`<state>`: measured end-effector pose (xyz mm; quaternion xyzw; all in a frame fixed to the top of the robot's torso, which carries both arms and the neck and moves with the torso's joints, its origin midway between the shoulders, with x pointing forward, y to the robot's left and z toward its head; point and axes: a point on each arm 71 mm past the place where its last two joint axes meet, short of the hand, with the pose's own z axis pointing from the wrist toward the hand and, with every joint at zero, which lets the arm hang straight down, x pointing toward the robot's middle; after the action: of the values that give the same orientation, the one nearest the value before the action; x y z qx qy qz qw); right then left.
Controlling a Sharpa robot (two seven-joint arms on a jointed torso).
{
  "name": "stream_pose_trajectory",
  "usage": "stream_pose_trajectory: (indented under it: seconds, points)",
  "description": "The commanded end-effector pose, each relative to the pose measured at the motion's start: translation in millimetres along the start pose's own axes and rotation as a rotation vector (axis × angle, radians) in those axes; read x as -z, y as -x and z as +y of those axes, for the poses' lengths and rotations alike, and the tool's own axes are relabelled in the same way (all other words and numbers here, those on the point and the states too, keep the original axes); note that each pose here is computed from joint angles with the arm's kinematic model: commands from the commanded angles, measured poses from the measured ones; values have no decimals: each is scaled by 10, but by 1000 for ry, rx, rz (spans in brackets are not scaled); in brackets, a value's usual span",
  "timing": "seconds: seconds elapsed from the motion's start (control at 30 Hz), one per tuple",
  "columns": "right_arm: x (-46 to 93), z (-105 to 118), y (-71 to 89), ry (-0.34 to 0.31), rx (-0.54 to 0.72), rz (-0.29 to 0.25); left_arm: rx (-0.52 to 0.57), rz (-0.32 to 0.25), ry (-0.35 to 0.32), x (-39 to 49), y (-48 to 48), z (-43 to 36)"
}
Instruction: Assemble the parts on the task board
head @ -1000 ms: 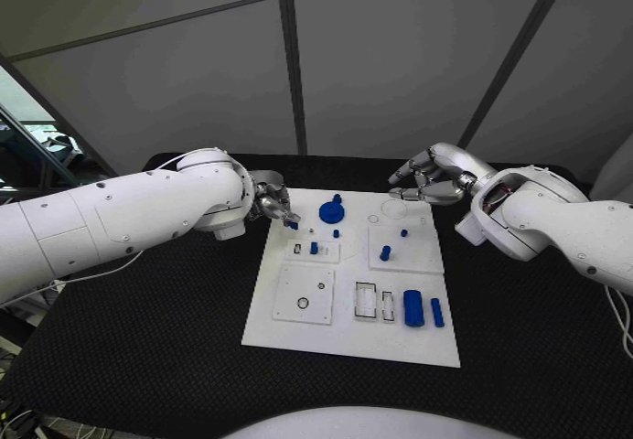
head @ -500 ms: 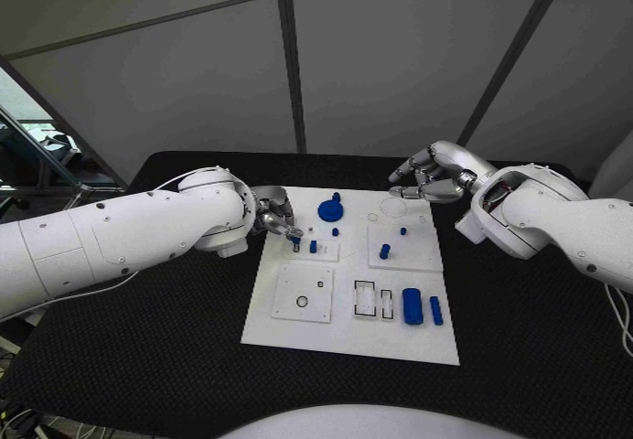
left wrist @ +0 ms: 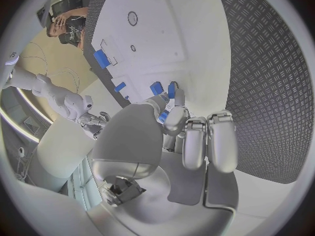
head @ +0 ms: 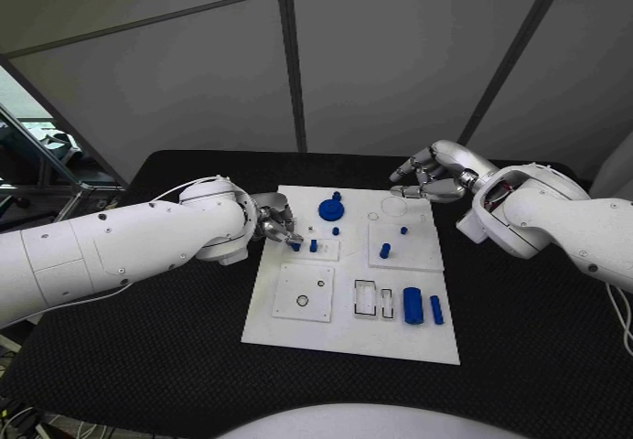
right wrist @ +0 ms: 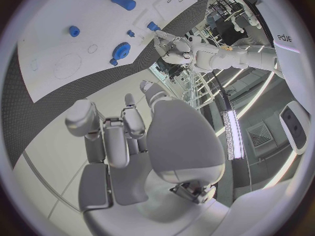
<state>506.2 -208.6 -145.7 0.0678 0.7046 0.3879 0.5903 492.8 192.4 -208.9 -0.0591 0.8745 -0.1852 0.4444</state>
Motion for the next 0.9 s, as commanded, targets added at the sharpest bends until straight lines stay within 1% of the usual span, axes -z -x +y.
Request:
stream_pose_trajectory:
  seconds: [0.03, 0.43, 0.57, 0.7, 0.9]
  points:
    - [-3, 15, 10, 12, 3, -2, -9, -18, 6, 5, 10, -3]
    - [-3, 12, 12, 12, 3, -2, -17, -4, 14, 11, -16, -5]
    - [-4, 12, 11, 12, 3, -1, -27, -13, 25, 11, -9, 6]
    - [-5, 13, 10, 13, 3, -1, -32, -35, 36, 12, 8, 19]
    - [-5, 13, 10, 12, 3, -1, -30, -50, 40, 14, 16, 16]
